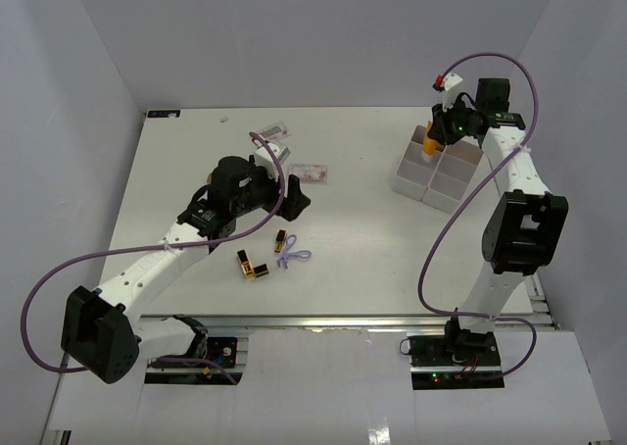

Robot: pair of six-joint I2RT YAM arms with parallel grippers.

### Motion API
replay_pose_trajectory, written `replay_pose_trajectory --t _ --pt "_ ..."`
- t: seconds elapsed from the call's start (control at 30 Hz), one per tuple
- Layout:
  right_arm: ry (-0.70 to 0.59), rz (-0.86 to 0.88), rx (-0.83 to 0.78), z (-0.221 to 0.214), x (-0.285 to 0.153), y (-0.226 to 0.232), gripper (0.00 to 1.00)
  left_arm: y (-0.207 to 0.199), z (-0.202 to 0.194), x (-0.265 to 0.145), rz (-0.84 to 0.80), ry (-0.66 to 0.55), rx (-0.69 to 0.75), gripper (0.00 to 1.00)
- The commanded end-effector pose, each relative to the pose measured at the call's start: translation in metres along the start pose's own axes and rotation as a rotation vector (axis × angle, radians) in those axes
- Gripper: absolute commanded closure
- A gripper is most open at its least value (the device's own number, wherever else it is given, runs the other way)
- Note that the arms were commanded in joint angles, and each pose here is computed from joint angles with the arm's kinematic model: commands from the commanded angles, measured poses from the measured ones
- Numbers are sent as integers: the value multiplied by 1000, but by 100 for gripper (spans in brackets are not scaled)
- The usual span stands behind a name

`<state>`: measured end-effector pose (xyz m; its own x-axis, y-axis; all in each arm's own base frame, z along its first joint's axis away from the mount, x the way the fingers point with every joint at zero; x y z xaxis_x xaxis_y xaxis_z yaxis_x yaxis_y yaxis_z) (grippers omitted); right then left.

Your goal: Organize the makeup

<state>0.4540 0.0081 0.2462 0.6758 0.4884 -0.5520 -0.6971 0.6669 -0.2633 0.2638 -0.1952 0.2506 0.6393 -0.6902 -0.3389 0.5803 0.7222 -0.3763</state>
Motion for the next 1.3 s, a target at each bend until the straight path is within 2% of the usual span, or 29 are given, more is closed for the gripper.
replay_pose_trajectory --t 0.0,0.3,0.43,0.63,0.73,0.87,0.97,1.03,1.27 --pt "-27 -36 -24 5 3 -10 69 -3 8 -7 -7 -42 18 2" --pt "1 -50 -27 -8 6 -5 60 0 5 -4 -2 -32 11 2" --pt "-76 -12 -11 11 -20 14 59 2 4 -4 -1 -27 4 2" --pt "-288 355 52 28 -70 101 53 6 -4 5 -23 17 -63 2" --pt "-358 490 80 17 -87 142 49 13 -15 14 2 82 -131 2" --pt "-379 579 130 -5 -94 175 46 29 -33 28 121 193 -279 3" --pt "-393 560 112 -17 -97 188 42 40 -50 28 229 254 -359 4" --pt "-381 528 97 -24 -97 192 38 48 -59 26 311 273 -395 3" --pt "-389 469 68 -21 -106 193 37 77 -75 14 639 278 -514 2"
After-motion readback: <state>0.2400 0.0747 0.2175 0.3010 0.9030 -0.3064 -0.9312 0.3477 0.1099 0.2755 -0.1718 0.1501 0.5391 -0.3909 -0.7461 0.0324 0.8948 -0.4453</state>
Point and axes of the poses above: each gripper's point midway between its finger pads, its own x axis out along the fingers, its own y axis along the line the jaws close on, z = x × y, the point moved 7 cm from there along -x, back along the fingers, and after that the axes turned 12 degrees about -x, right-handed, at the moved point
